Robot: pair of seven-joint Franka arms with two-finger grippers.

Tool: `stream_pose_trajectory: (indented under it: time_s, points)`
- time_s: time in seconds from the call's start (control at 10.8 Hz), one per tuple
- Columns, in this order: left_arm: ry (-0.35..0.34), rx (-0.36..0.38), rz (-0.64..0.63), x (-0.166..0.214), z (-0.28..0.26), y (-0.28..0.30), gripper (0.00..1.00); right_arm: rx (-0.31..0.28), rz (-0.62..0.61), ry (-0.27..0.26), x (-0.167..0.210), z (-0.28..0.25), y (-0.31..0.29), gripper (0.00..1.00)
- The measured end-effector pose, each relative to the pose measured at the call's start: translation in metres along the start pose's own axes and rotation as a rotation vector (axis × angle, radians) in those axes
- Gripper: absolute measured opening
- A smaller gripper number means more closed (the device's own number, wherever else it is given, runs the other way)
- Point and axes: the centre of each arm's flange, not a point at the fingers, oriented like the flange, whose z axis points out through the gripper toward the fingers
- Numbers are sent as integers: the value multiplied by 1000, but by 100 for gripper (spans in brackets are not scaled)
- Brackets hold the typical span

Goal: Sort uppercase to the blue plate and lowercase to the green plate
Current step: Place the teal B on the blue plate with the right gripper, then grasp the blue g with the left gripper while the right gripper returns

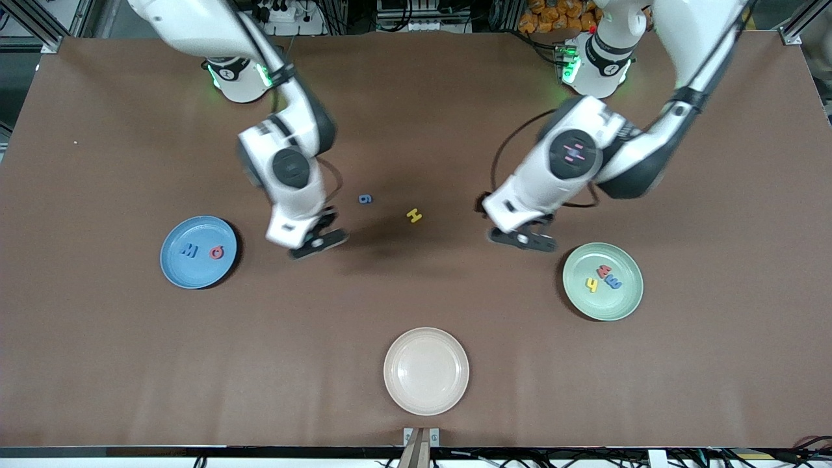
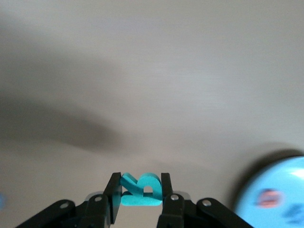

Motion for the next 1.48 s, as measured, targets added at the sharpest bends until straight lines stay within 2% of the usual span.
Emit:
stream_pose_trajectory:
  time_s: [0.19,0.37,0.65,0.93,1.02,1.3,1.48]
  points:
    - [35,-56,-39,-13,21,56,100,-29,-44,-26,-16,12,86,37]
    - [50,-77,-72,-21,48,91,100,-41,-76,-49,-31,18,129,37]
    - [44,-81,-212,-19,78,133,100,23,-87,-124,-68,56,172,37]
    - [70,-41,-327,-18,113,173,100,76,-91,-182,-104,98,185,39]
    - [78,-33,-346,-25,126,190,100,89,-80,-187,-110,106,186,48]
    - [124,-24,-489,-39,157,220,100,136,-41,-164,-107,107,179,87]
    - [144,-13,-591,-45,166,229,100,138,-53,-141,-96,100,171,90]
